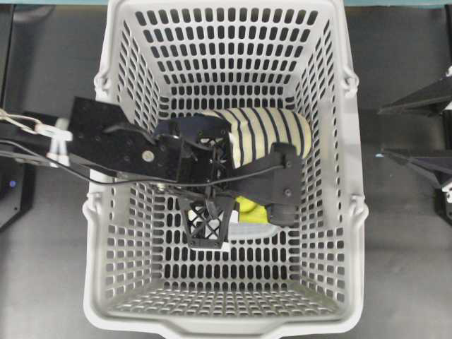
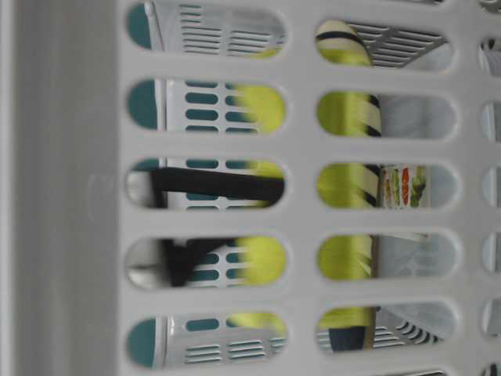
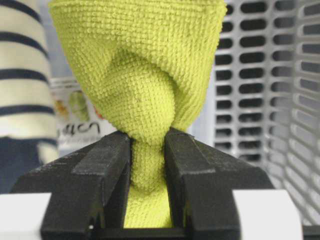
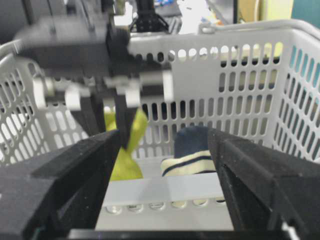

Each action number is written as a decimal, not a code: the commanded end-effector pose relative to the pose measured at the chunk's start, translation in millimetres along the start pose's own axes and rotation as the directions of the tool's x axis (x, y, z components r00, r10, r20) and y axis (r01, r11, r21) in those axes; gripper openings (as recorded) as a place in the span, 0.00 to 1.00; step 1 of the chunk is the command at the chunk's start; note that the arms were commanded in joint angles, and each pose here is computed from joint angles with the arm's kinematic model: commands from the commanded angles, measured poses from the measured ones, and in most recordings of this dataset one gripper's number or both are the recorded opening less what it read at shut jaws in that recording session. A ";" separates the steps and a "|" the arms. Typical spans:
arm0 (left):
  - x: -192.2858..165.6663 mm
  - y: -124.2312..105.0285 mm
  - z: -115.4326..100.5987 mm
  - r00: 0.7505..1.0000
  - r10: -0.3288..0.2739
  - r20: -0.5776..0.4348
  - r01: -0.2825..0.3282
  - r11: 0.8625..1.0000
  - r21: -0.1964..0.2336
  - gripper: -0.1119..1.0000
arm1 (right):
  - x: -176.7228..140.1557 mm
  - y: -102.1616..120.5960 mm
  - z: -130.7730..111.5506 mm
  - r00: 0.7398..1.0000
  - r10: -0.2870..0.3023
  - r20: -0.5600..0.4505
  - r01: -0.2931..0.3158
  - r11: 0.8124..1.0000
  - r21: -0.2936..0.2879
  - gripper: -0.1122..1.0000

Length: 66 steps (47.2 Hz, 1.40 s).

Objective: Pick up the yellow cloth from the shopping basket with the left arm.
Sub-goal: 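Lift the gripped yellow cloth upward out of the basket with the left gripper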

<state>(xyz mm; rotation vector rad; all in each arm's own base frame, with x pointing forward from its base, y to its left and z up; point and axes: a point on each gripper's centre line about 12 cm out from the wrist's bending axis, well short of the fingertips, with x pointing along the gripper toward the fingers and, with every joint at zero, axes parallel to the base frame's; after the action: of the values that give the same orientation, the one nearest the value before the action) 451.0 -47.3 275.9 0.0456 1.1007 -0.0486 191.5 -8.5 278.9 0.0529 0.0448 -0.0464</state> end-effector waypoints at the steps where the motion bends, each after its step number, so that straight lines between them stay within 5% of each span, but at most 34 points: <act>1: -51.9 0.2 21.3 0.999 0.003 0.037 -0.002 1.000 -0.005 0.27 | 0.0 -0.1 4.2 1.000 -0.001 0.015 0.001 1.000 0.002 0.72; 13: -120.4 10.4 45.5 1.000 0.017 0.021 -0.016 0.999 -0.032 0.27 | -1.3 -0.4 5.0 1.000 -0.002 0.022 0.002 1.000 0.005 0.71; 66: -120.0 17.8 45.9 0.999 0.026 -0.021 -0.027 0.998 -0.062 0.27 | -1.6 -0.3 1.3 1.000 -0.001 0.014 0.001 1.000 0.022 0.72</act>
<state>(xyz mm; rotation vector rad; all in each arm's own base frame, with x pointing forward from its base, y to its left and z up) 441.9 -31.8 388.3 0.0062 1.1654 0.0067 188.6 -8.3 277.3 0.0713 0.0398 -0.0464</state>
